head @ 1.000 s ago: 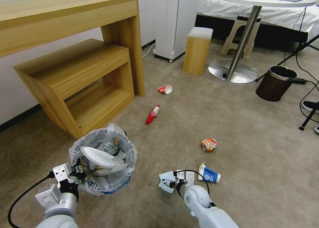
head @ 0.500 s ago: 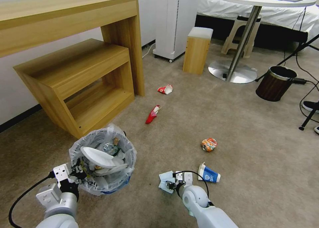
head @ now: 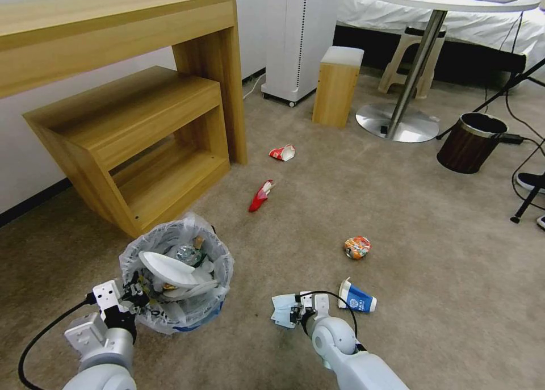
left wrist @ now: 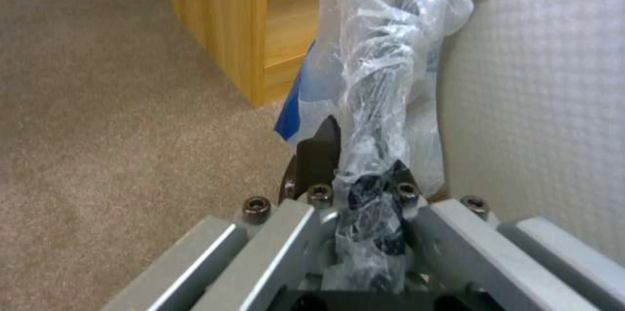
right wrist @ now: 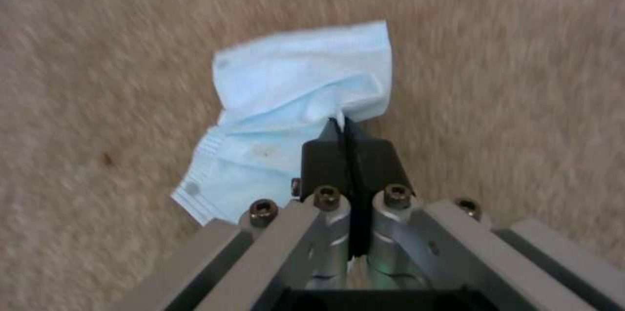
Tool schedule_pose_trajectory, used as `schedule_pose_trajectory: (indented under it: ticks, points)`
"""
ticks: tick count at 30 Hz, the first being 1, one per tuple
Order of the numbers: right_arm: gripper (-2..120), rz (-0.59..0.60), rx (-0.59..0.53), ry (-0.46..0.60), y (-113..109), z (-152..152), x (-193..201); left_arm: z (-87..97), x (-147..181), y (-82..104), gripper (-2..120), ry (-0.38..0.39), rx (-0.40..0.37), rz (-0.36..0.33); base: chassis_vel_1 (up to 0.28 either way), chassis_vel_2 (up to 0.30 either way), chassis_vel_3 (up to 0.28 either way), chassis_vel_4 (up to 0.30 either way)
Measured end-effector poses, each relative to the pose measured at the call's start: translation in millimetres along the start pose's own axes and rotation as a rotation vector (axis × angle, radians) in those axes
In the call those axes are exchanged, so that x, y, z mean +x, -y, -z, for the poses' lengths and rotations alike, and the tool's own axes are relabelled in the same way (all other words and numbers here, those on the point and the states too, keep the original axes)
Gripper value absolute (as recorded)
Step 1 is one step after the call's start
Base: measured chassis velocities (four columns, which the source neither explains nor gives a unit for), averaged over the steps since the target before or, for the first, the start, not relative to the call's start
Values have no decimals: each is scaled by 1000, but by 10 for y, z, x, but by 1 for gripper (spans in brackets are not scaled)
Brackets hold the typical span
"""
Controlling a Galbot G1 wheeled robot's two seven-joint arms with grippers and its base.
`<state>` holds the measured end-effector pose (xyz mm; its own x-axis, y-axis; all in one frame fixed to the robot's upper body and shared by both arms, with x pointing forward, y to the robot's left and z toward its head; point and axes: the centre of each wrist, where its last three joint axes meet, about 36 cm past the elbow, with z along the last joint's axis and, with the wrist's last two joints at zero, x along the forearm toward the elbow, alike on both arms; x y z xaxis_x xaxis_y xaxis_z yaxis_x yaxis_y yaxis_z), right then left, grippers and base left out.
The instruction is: Pick up the trash bin and place the garbage on the floor into it.
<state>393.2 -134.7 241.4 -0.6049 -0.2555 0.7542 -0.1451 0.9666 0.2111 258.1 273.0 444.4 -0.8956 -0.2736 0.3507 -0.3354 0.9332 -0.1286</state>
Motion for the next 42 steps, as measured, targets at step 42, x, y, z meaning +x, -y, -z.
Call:
schedule_pose_trajectory:
  ticks: [42]
  points:
    - [12, 954, 498, 824, 258, 803, 422, -74, 291, 341, 1, -245, -56, -57, 0, 0, 0, 0]
